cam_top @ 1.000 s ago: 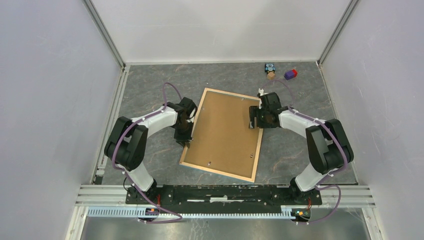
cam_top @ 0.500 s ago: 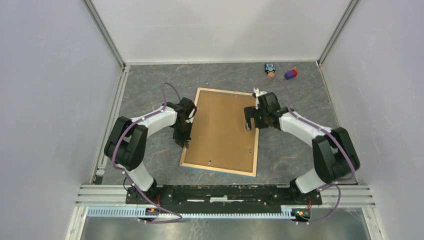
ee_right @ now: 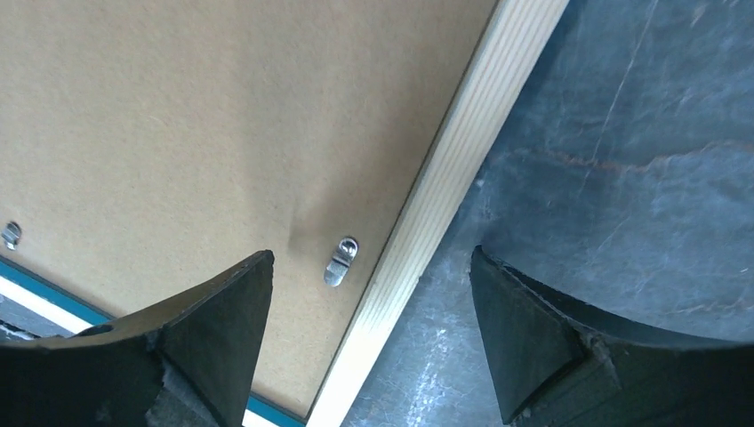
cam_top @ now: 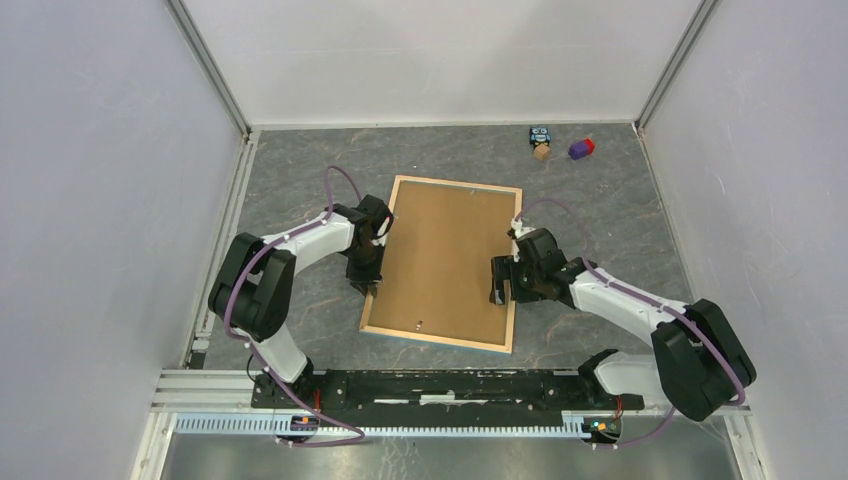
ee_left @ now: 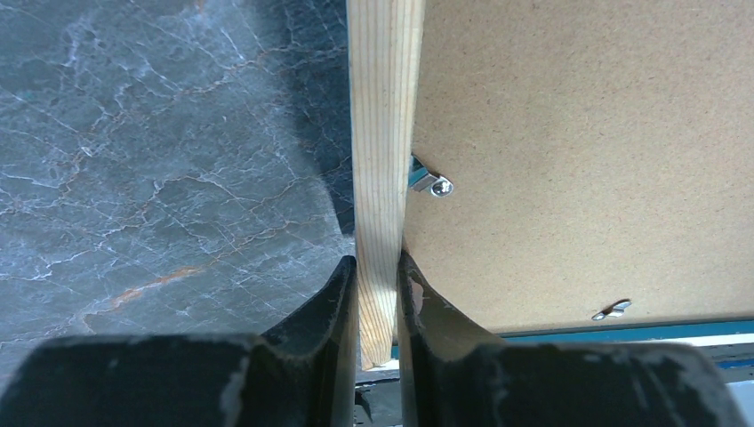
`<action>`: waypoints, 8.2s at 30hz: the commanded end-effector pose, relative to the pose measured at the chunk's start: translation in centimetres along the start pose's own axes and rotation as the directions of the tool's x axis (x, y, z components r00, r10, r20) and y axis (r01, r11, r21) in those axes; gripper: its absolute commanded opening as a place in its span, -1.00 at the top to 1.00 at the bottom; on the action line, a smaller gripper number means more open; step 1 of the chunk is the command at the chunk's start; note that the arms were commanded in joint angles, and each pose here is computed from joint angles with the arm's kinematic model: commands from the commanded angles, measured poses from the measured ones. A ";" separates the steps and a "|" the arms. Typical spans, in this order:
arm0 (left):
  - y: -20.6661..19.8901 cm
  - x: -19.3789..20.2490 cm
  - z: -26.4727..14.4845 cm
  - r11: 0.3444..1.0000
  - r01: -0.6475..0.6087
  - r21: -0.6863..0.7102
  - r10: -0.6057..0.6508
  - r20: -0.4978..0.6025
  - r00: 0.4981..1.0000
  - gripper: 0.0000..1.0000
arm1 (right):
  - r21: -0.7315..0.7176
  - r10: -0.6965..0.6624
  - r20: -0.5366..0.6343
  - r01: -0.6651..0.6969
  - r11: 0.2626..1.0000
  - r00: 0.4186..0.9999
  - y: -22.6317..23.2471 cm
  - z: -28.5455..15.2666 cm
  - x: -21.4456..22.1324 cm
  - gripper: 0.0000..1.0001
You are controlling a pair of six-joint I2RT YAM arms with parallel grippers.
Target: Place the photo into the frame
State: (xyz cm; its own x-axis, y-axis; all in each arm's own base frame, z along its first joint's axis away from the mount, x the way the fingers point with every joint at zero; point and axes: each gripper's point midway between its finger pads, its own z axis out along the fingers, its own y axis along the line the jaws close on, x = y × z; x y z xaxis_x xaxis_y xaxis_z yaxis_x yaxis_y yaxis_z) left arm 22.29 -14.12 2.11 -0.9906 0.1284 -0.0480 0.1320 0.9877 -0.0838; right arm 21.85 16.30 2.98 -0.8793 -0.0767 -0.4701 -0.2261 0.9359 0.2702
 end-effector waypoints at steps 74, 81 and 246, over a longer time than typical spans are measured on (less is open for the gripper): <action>-0.8 -0.7 0.0 0.999 0.039 0.028 -0.039 0.019 0.999 0.96 | 0.109 -0.126 -0.001 0.125 0.986 0.992 -0.4 0.1 -0.8 0.06; -0.8 -0.7 0.1 0.999 0.037 0.028 -0.038 0.017 0.999 0.95 | 0.125 -0.133 -0.028 0.135 0.983 0.991 -1.1 0.6 0.2 0.12; 7.3 -19.1 -1.4 0.972 0.236 0.012 -0.232 0.232 0.945 -0.93 | 0.022 0.084 0.275 -0.093 0.995 0.958 -2.3 -1.3 -2.7 -0.91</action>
State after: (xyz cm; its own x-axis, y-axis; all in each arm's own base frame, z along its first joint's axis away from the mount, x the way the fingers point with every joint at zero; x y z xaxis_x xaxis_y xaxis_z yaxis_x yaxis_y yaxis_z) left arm 41.94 -7.12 6.12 -0.9276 -0.1890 -0.3223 -0.1952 0.9807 -0.0133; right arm 23.00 12.88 4.39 -0.7636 0.0426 -0.6443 -0.1411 0.9627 0.2309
